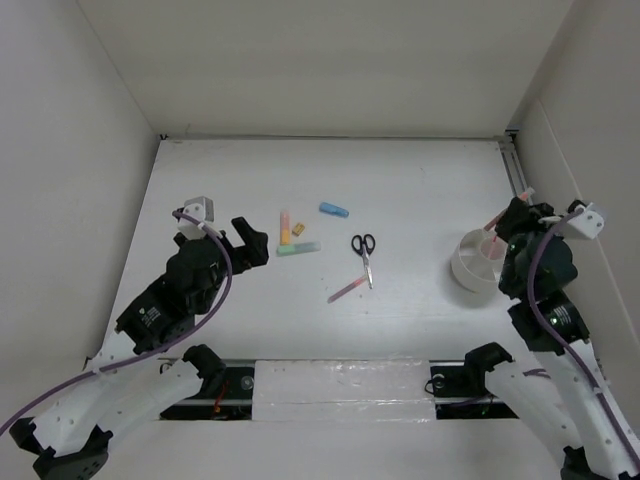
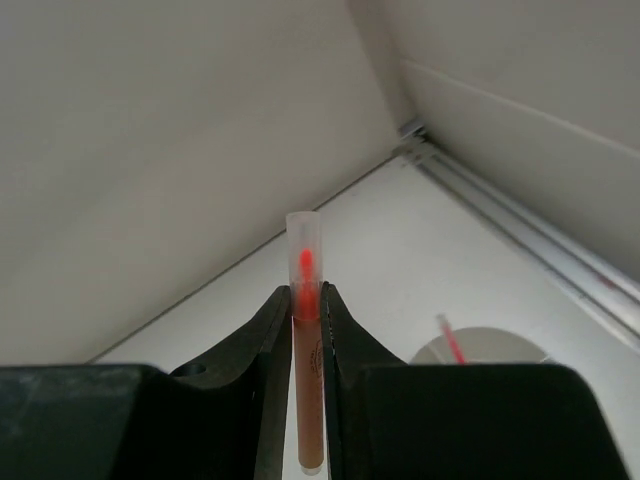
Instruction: Sort the stationery into containers
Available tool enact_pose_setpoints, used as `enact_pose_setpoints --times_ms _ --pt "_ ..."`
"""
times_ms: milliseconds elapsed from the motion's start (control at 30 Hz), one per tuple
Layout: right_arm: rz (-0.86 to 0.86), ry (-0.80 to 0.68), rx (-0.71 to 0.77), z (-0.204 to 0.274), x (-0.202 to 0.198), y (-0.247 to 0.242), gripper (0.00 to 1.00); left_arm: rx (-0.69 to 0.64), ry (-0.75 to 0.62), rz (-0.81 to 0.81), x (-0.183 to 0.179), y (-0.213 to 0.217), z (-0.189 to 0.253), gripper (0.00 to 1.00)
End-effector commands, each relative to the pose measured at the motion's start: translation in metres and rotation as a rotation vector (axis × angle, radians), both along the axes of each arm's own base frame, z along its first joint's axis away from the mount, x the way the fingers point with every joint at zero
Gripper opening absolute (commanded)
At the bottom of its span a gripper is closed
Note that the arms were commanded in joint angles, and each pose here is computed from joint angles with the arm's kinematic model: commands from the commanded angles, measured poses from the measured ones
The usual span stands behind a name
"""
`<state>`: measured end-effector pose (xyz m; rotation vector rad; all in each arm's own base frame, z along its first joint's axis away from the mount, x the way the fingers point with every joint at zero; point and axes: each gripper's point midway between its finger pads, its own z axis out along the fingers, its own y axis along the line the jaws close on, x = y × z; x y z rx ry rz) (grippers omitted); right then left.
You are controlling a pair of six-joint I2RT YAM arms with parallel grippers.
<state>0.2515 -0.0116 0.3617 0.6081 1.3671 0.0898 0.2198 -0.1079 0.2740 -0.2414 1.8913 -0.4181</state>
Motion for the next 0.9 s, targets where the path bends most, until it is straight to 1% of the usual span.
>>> enact_pose_setpoints --times_ms 0,33,67,100,133,267,333,367,433,467,600,700,867 --pt "-0.166 0.093 -0.001 -0.019 0.022 -0.026 0.00 -0.015 -0.032 -0.030 0.002 -0.006 0.009 1.00" --pt "-0.236 0.176 0.001 -0.034 0.021 -0.042 0.00 -0.015 -0.032 -0.030 0.002 -0.006 0.009 1.00" --pt "-0.271 0.185 0.013 -0.028 0.024 -0.049 0.00 -0.024 -0.042 -0.030 0.000 -0.004 0.012 1.00" --pt "-0.292 0.241 0.009 -0.041 0.034 -0.051 0.00 -0.033 -0.053 -0.030 -0.002 -0.003 0.015 1.00" --pt "-0.306 0.258 0.005 -0.045 0.036 -0.054 0.00 -0.027 -0.046 -0.030 -0.001 -0.003 0.011 1.00" --pt "-0.357 0.245 0.004 -0.049 0.038 -0.066 0.00 -0.055 -0.083 -0.021 -0.005 0.002 0.021 1.00" --pt "-0.372 0.252 0.001 -0.055 0.035 -0.068 0.00 -0.055 -0.083 -0.021 -0.005 0.002 0.021 1.00" --pt "-0.405 0.257 -0.008 -0.058 0.033 -0.074 0.00 -0.058 -0.081 -0.032 -0.006 0.000 0.021 1.00" --pt "-0.441 0.285 -0.023 -0.065 0.032 -0.079 0.00 -0.045 -0.074 -0.043 -0.005 -0.002 0.019 1.00" --pt "-0.461 0.325 -0.027 -0.075 0.031 -0.080 0.00 -0.045 -0.074 -0.043 -0.005 -0.002 0.019 1.00" --pt "-0.540 0.380 -0.024 -0.093 0.028 -0.088 0.00 -0.045 -0.074 -0.043 -0.005 -0.002 0.019 1.00" --pt "-0.546 0.394 -0.005 -0.102 0.030 -0.087 0.00 -0.057 -0.088 -0.043 -0.006 -0.001 0.023 1.00" --pt "-0.622 0.417 0.006 -0.117 0.021 -0.094 0.00 -0.063 -0.095 -0.043 -0.007 0.000 0.025 1.00"
